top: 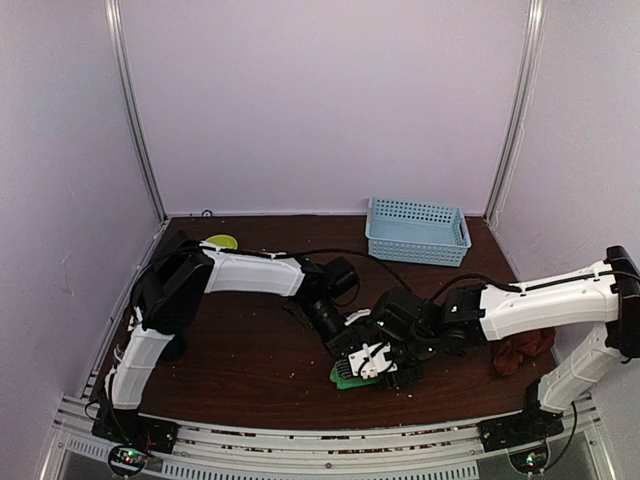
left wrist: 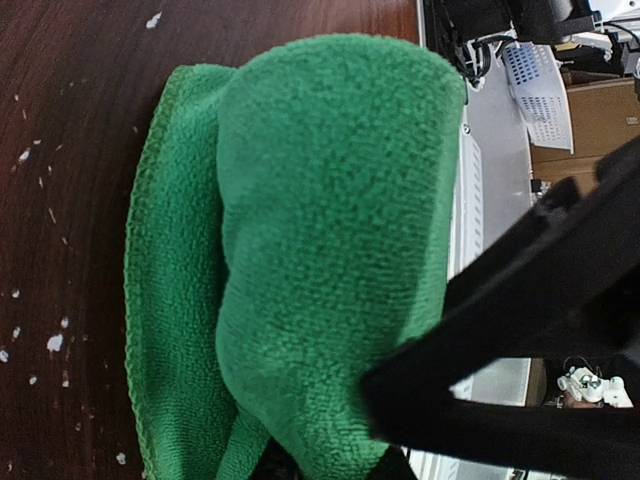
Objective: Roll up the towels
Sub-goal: Roll the towel at the center of the board.
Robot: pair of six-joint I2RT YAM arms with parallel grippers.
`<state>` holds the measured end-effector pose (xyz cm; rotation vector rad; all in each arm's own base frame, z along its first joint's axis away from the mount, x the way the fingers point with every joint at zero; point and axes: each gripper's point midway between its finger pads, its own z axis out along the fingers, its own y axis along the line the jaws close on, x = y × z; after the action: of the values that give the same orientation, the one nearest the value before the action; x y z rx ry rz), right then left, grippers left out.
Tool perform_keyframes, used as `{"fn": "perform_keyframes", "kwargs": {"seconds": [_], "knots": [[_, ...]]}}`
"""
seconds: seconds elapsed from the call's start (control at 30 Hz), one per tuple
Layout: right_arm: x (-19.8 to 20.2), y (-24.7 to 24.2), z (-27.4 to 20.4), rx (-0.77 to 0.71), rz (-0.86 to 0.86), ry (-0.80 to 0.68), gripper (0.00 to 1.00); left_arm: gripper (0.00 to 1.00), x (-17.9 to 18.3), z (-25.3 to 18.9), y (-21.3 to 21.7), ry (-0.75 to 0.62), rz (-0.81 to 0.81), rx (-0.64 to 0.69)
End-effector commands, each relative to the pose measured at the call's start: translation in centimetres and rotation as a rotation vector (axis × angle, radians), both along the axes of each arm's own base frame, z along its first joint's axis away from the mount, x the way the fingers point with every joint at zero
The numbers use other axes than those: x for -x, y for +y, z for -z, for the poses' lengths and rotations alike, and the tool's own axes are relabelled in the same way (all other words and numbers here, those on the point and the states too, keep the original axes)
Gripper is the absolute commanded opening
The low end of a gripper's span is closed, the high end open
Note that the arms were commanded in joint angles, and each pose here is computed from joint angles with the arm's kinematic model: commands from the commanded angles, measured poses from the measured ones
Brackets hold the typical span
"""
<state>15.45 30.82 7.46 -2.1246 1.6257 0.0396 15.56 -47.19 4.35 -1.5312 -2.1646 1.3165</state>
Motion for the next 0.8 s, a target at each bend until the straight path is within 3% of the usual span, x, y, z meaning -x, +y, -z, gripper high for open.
{"fn": "perform_keyframes", "kwargs": {"seconds": [0.0,0.3,0.53,0.77], "knots": [[-1.1,0.6,1.2,-0.004,0.01,-0.12,0.6,0.05,1.1,5.4,2.9,0.041,-0.005,-0.191],[-1.5,-1.6,5.8,0.091,0.061,-0.148,0.65,0.09,0.7,5.9,3.0,0.039,-0.01,-0.19],[-0.9,-2.7,8.6,0.16,0.046,-0.117,0.65,0.36,-1.3,4.9,4.5,0.015,-0.101,-0.157],[-2.3,-3.1,9.1,0.182,0.089,-0.049,0.63,0.54,-7.4,1.5,9.3,-0.102,-0.365,-0.099]]}}
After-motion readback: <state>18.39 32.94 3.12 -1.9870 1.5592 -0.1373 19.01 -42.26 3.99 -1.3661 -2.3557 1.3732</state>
